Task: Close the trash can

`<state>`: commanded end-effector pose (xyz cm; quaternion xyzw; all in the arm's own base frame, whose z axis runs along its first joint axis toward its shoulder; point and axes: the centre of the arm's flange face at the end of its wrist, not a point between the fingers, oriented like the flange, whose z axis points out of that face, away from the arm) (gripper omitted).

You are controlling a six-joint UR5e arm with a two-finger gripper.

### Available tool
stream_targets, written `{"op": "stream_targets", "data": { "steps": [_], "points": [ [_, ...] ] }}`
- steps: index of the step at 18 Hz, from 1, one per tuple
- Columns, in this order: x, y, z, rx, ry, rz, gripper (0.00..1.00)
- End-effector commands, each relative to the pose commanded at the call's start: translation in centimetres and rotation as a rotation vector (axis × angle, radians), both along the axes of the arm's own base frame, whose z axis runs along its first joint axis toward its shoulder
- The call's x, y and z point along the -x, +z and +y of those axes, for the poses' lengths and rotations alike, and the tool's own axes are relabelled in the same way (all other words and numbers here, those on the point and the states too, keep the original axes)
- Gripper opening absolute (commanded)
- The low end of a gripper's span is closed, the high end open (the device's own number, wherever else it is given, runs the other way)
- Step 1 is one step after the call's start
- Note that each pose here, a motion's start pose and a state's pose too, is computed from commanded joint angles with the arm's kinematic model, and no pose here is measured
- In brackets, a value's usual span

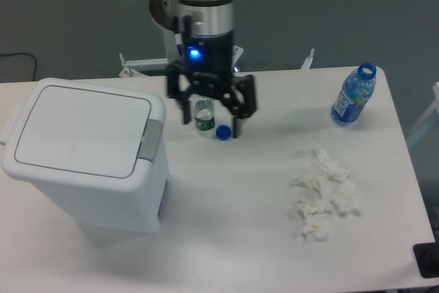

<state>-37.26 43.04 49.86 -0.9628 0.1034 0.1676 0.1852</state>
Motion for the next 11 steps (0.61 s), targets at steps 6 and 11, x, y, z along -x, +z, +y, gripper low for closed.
{"op": "stream_targets", "data": {
  "steps": [6,11],
  "points": [
    [5.6,0.1,-5.1,0.057,-0.035,0.073,1.00],
    [7.2,-0.2,-6.9,0.080,-0.040,0.087,1.00]
  ]
}}
